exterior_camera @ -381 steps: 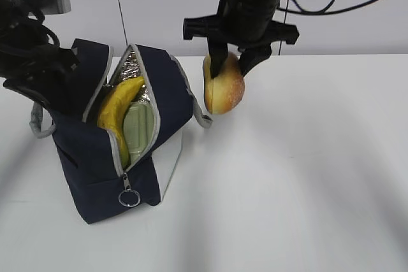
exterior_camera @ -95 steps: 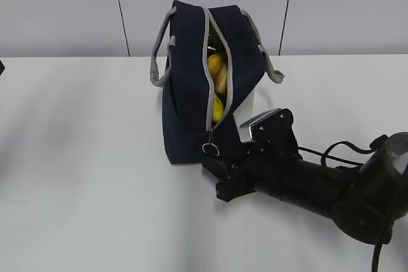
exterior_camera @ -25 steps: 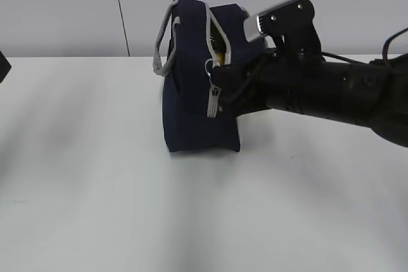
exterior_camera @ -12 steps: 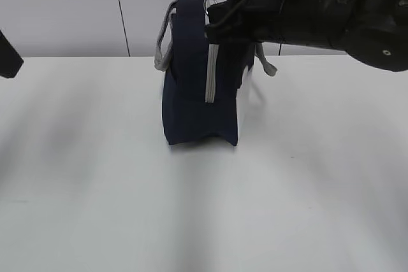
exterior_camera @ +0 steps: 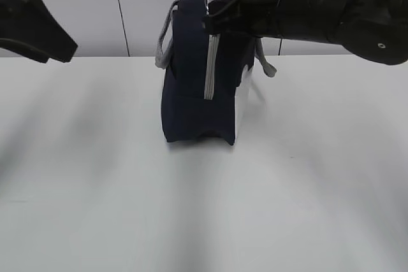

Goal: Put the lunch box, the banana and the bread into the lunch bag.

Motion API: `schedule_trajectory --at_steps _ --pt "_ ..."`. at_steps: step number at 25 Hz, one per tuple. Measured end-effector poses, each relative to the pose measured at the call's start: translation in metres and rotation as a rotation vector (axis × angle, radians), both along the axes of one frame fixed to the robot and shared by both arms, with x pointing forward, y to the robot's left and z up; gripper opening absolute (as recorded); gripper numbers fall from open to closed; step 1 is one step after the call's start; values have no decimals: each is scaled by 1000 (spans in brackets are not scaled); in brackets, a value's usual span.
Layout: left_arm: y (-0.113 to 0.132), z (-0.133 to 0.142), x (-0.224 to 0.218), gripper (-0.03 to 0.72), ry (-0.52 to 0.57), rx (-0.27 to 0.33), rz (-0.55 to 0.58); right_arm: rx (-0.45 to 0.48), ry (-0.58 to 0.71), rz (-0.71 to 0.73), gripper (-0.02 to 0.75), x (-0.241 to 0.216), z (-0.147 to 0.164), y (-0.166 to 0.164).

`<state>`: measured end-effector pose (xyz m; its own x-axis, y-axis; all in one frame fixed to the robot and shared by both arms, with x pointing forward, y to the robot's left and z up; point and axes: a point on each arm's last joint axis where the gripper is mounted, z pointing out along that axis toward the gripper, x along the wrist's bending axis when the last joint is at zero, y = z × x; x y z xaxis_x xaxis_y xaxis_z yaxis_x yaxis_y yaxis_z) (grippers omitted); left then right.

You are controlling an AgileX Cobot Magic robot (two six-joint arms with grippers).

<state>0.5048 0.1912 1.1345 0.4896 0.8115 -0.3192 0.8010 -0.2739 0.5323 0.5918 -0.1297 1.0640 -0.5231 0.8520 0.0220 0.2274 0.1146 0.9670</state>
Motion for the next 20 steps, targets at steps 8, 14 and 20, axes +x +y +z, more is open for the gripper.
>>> schedule_trajectory --at_steps 8,14,20 --pt "-28 -40 47 372 -65 -99 -93 23 14 -7 -1 0 0 0" --pt "-61 -76 69 372 -130 -92 -128 51 31 -16 -1 0 0 0" --pt "-81 -97 84 372 -180 -149 -127 59 37 -18 -1 0 0 0"
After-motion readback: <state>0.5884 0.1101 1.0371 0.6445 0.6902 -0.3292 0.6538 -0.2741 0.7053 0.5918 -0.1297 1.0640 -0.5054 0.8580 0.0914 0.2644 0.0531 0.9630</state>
